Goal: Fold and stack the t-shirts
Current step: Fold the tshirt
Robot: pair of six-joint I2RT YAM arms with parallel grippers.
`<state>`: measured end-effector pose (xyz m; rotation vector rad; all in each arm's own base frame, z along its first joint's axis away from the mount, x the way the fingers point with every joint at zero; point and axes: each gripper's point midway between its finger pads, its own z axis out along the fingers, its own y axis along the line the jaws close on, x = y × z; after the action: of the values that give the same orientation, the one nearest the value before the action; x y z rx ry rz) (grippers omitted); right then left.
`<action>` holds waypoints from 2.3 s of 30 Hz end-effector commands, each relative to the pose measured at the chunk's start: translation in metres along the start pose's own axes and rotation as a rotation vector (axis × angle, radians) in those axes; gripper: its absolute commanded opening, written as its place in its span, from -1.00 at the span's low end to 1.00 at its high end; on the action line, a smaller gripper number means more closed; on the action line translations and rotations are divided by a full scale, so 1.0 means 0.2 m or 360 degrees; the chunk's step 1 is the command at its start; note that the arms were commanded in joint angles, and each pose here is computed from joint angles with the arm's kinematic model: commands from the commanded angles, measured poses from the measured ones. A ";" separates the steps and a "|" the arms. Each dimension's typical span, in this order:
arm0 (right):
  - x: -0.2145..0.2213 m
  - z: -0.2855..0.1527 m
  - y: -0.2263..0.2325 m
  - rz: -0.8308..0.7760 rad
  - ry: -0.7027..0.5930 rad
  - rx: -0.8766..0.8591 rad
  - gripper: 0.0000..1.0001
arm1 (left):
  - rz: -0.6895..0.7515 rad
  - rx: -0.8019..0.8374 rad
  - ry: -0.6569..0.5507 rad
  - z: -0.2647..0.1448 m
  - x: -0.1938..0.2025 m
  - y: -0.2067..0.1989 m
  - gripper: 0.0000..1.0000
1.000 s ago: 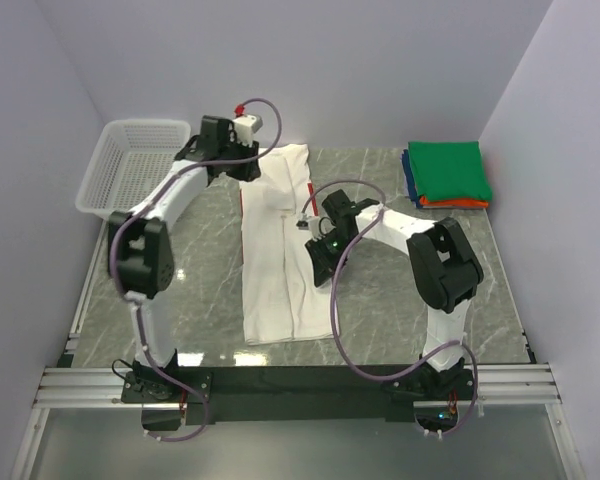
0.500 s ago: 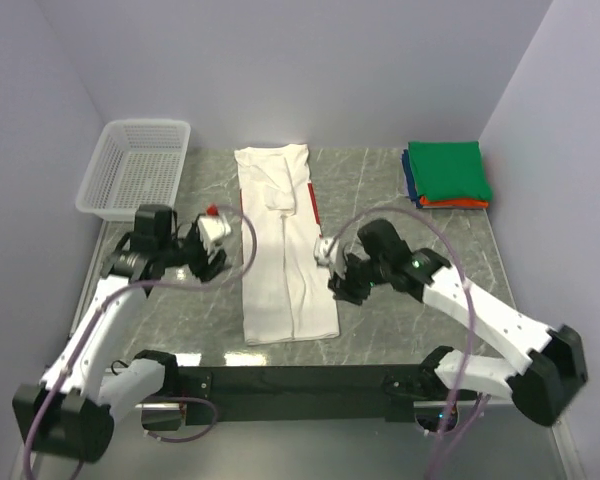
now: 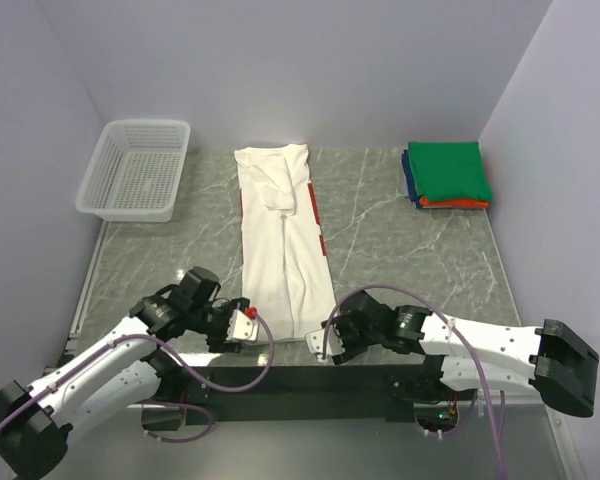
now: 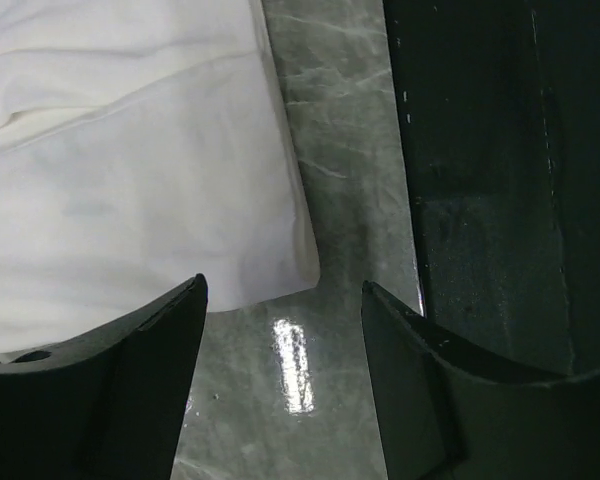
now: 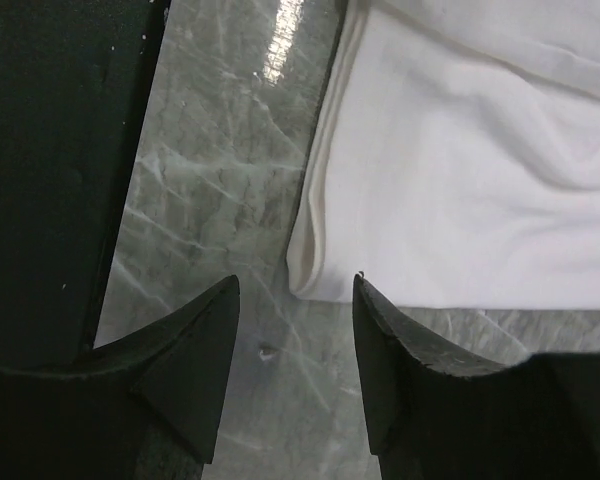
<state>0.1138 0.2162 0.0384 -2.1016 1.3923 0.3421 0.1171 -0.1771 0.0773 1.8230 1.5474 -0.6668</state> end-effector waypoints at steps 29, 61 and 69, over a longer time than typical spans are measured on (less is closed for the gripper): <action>0.06 0.16 -0.07 -0.0170 0.0170 0.0051 -1.00 | 0.0566 0.0062 0.0304 0.30 0.20 0.00 -0.46; -0.08 -0.10 -0.75 -0.0169 0.0060 0.0416 -1.00 | 0.0448 -0.0348 -0.0031 -0.05 -0.12 0.56 -0.99; 0.01 -0.09 -1.06 -0.0231 0.0099 0.0497 -1.00 | 0.0612 -0.0439 -0.0034 -0.12 -0.06 0.92 -0.99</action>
<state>0.2724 0.2486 0.0902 -1.9930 1.3523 0.0557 0.2645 -0.1744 0.0988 1.8163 1.3638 -0.3455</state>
